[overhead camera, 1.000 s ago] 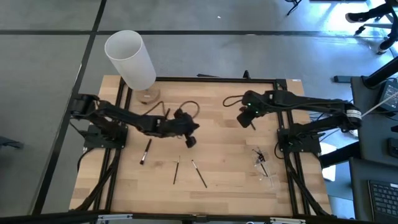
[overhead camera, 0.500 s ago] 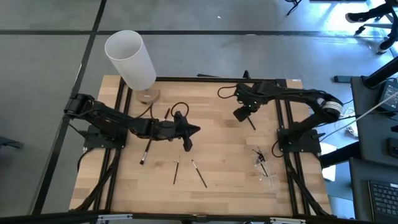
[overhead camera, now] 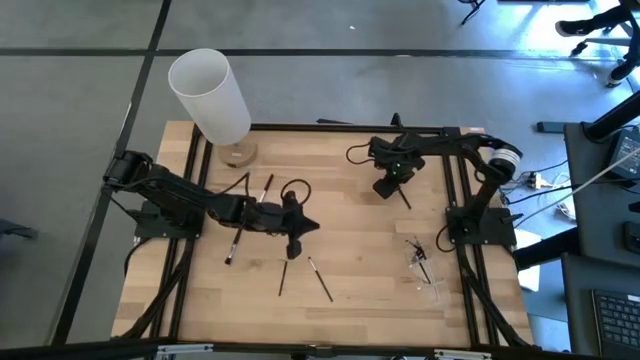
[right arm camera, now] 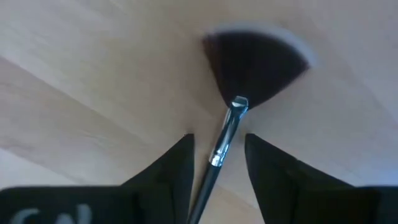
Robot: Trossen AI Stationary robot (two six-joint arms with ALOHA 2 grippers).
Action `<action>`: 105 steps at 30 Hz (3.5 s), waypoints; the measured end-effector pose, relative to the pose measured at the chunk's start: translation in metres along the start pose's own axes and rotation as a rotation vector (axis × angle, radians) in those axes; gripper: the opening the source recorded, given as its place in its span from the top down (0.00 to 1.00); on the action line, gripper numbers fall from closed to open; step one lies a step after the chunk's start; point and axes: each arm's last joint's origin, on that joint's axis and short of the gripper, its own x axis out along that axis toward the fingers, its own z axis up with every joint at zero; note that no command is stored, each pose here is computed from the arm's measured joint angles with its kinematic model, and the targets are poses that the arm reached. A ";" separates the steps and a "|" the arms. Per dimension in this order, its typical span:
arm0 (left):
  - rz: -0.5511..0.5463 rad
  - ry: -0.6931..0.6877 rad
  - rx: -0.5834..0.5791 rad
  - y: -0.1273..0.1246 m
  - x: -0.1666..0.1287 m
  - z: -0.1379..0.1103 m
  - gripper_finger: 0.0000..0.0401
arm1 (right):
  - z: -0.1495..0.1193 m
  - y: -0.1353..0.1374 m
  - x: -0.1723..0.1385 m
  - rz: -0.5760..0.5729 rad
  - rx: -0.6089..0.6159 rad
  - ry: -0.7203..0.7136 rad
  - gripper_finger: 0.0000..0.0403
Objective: Put items in baskets/containers
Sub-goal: Put the black highlighter brush into the transparent organizer
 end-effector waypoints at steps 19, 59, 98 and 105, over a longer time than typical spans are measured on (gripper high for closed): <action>0.142 0.020 0.038 0.008 0.000 -0.004 0.95 | 0.000 0.008 0.005 0.051 -0.062 0.020 0.94; 0.228 0.056 0.018 0.012 -0.001 -0.010 0.95 | -0.241 0.025 -0.175 0.596 -0.411 -0.684 0.95; 0.214 0.017 -0.045 0.005 -0.002 -0.008 0.95 | -0.333 0.099 -0.124 0.420 -0.503 -0.917 0.95; 0.214 0.015 -0.046 0.005 -0.002 -0.008 0.95 | -0.340 0.113 -0.107 0.327 -0.546 -0.896 0.94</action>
